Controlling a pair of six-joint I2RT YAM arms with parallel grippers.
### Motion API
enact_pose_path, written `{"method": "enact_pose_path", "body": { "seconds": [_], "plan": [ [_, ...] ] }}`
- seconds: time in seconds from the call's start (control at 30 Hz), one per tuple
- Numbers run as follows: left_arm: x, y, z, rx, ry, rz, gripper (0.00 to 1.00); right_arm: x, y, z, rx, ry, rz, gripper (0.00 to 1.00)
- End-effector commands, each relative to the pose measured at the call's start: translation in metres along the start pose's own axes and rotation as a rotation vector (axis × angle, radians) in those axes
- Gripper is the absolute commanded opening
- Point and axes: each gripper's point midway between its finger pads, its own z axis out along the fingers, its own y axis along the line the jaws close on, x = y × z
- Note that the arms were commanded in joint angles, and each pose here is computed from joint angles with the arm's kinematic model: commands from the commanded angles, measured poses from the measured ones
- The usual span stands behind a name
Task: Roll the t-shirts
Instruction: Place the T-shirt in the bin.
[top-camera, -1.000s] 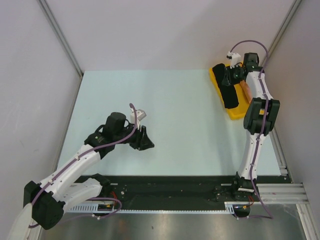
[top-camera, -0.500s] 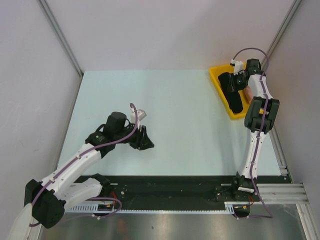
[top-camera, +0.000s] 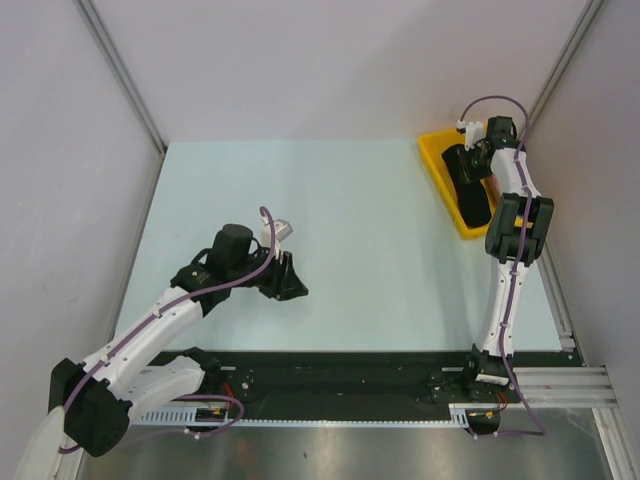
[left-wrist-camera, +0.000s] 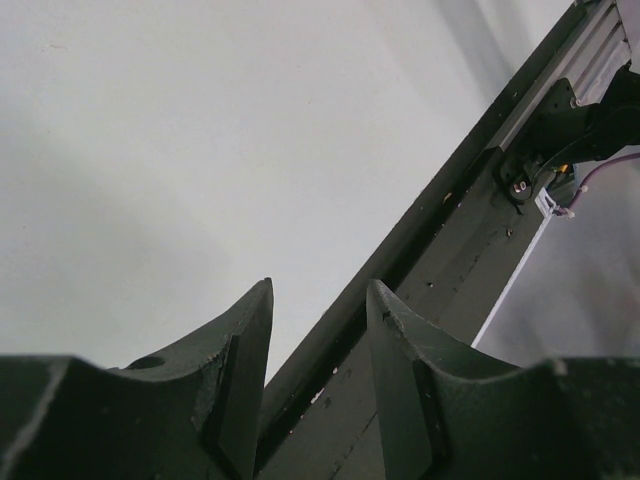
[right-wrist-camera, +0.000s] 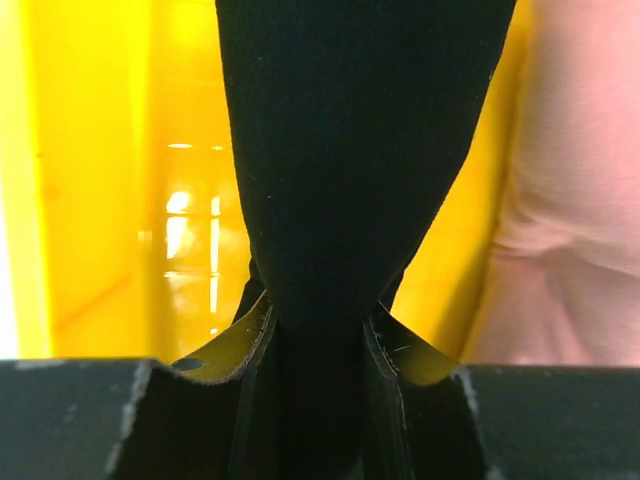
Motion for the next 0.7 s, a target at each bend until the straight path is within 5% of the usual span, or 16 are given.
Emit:
{"method": "enact_pose_path", "body": {
  "seconds": [0.0, 0.67],
  "plan": [
    [-0.005, -0.002, -0.002, 0.019, -0.025, 0.038, 0.47, -0.037, -0.028, -0.016, 0.141, -0.075, -0.088, 0.0],
    [-0.002, 0.001, 0.0, 0.01, -0.016, 0.032, 0.47, -0.032, -0.068, -0.013, 0.343, -0.018, -0.173, 0.0]
  ]
}}
